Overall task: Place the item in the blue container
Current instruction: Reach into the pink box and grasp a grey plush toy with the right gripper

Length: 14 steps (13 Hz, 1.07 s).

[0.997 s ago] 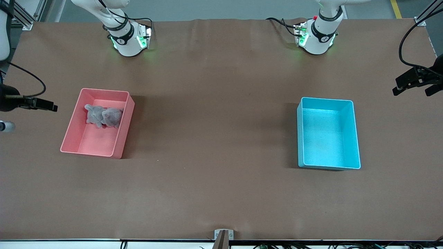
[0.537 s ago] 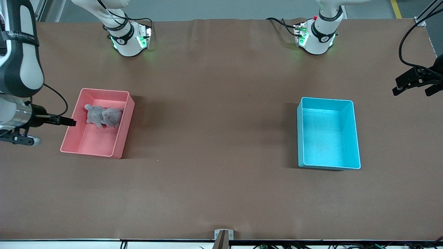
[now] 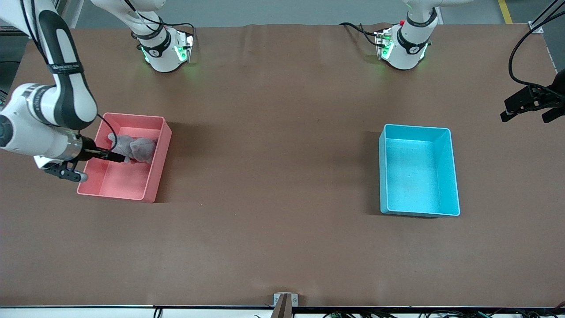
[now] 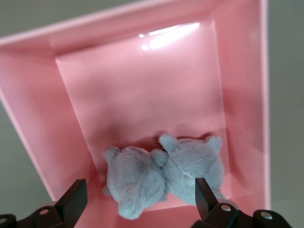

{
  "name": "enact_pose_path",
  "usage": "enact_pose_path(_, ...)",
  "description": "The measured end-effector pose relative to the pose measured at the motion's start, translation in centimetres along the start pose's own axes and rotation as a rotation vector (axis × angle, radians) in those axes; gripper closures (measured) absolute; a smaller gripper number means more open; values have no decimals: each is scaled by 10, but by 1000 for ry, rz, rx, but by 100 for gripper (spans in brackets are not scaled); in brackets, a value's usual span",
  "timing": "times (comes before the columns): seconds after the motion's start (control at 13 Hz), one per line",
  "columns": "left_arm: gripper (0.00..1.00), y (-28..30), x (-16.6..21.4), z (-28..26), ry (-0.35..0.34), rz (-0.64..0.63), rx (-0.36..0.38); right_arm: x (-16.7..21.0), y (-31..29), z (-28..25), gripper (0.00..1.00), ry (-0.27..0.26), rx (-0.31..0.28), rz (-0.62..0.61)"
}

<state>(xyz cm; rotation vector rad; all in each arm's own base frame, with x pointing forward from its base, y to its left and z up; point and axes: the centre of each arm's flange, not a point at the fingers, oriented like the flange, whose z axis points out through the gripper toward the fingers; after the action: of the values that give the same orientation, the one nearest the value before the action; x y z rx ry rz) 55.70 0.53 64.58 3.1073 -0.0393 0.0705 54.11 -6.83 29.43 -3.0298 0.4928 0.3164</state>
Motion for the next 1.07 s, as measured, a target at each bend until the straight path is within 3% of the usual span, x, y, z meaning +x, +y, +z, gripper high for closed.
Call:
enact_pose_path(0.61, 0, 0, 0, 0, 0, 1, 0, -32, -7, 56, 0, -5, -12, 83)
enact_pose_path(1.07, 0, 0, 0, 0, 0, 1, 0, -48, -17, 85, 2, 32, 1, 94)
